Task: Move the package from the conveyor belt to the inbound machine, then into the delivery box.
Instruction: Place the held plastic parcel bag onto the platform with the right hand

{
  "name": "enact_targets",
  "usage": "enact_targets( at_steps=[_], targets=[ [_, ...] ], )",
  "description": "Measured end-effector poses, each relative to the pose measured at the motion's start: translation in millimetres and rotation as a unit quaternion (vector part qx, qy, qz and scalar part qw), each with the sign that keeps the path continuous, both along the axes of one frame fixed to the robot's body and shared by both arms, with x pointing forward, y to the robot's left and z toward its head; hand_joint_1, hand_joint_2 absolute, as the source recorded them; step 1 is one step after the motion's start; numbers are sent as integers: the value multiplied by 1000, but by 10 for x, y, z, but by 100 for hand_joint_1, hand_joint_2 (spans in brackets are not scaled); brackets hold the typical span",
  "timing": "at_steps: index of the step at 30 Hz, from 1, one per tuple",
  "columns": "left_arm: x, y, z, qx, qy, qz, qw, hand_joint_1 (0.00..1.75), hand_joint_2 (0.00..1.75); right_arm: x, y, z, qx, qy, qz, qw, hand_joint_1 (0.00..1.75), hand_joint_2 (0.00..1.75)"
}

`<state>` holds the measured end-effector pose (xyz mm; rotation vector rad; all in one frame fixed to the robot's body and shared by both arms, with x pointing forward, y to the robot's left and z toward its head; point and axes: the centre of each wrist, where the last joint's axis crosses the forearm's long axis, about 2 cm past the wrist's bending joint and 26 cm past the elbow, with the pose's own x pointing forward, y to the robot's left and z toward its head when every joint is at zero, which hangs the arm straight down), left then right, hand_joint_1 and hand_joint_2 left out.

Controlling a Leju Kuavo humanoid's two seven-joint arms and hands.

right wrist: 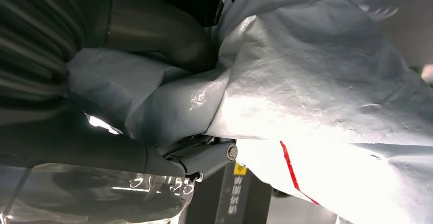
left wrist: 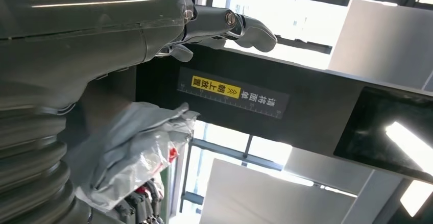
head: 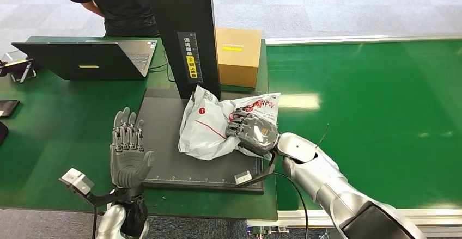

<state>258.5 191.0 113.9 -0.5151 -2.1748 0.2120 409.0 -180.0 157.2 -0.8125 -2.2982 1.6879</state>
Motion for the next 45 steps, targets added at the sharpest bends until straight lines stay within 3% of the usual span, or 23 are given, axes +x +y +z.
enact_targets(
  at_steps=[1,2,5,6,17,24,27,32,37,45],
  targets=[
    [3,0,2,0,0,0,1000,0,175,-1,5,-10,-2,1,0,1000,175,175],
    [6,-1,3,0,0,0,1000,0,175,-1,10,-18,-4,-1,0,1000,141,175],
    [10,-2,3,0,0,0,1000,0,175,-3,15,-25,-9,-10,3,1000,10,175],
    [11,-3,2,0,0,1,1000,0,175,-6,17,-22,-9,-14,4,1000,0,175],
    [11,-26,-21,-2,8,4,1000,0,175,-223,170,179,76,-76,22,994,0,175],
    [9,-33,-28,-3,12,9,1000,0,175,-376,203,362,199,-82,19,976,0,175],
    [2,-26,-37,-1,15,15,1000,0,175,-438,217,416,300,-47,16,953,0,175],
    [-56,-4,-87,4,25,25,999,0,175,-592,245,445,503,81,32,860,0,175],
    [-110,15,-133,9,33,27,999,0,175,-791,178,308,538,197,85,815,0,175],
    [-133,44,-160,6,37,23,999,0,175,-916,19,171,553,237,91,794,0,175]
  ],
)
